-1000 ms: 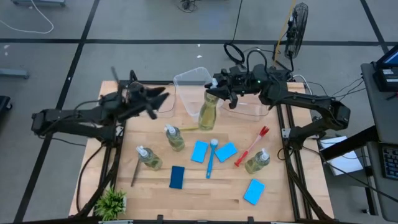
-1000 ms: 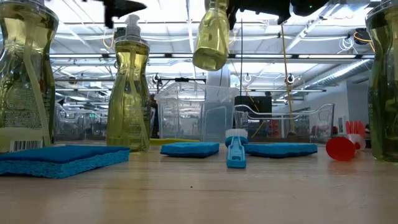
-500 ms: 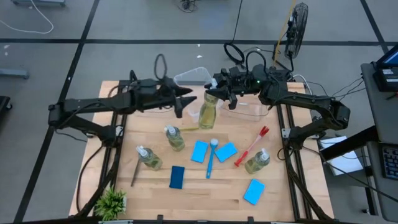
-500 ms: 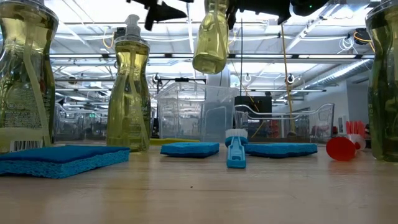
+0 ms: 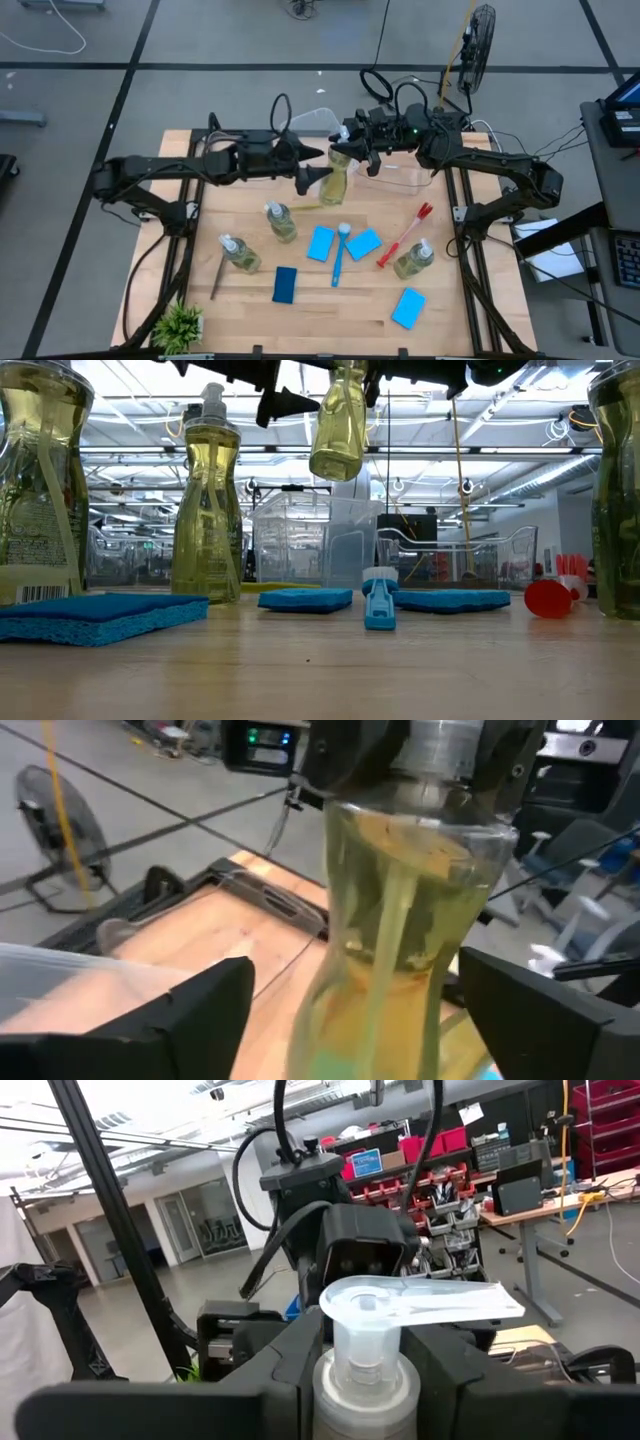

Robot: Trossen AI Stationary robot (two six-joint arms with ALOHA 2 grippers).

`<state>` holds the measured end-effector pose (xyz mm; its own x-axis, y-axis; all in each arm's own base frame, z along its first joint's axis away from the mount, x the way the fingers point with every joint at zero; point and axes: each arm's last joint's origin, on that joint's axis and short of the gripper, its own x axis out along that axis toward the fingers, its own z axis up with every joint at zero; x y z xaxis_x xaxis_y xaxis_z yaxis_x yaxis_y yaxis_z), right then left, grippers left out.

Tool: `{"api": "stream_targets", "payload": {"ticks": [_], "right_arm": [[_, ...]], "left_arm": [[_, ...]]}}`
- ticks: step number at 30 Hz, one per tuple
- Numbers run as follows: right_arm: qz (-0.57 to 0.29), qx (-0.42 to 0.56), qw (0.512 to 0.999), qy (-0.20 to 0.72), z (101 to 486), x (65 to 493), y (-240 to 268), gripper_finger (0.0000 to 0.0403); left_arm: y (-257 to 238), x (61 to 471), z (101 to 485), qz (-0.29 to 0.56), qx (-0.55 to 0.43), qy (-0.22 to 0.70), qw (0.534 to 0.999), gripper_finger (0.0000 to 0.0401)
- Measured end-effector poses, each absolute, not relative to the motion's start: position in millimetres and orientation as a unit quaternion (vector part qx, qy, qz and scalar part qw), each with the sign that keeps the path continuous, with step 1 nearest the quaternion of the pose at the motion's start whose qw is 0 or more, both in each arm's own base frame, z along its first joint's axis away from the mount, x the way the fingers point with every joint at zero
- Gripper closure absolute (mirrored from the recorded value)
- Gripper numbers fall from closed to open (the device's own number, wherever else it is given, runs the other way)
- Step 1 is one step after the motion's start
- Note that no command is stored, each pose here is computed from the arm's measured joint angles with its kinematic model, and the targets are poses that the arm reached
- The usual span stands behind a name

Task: Pick & Place Kitchen Sink Supplies
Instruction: Put the yellow dish soap into the white bin

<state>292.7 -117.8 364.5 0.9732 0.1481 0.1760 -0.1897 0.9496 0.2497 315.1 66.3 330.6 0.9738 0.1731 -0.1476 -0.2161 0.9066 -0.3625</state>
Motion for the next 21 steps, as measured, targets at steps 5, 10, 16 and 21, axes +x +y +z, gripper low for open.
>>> {"api": "stream_targets", "payload": {"ticks": [5, 10, 16, 21], "right_arm": [[0.086, 0.136, 0.984, -0.075, 363.9, 292.8, -117.7, 0.0309], [0.087, 0.135, 0.984, -0.075, 364.0, 293.7, -115.7, 0.0309], [0.078, 0.141, 0.984, -0.077, 362.0, 297.7, -113.2, 0.0309], [0.073, 0.139, 0.985, -0.079, 361.3, 299.6, -111.4, 0.0309]], "left_arm": [[68.5, 327.7, 320.6, 0.082, -0.205, 0.051, 0.974, 0.0024], [74.8, 335.7, 312.1, 0.085, -0.222, 0.046, 0.970, 0.0022], [77.4, 338.2, 314.0, 0.077, -0.218, 0.024, 0.973, 0.0022], [77.8, 338.4, 312.8, 0.079, -0.216, 0.028, 0.973, 0.0045]]}}
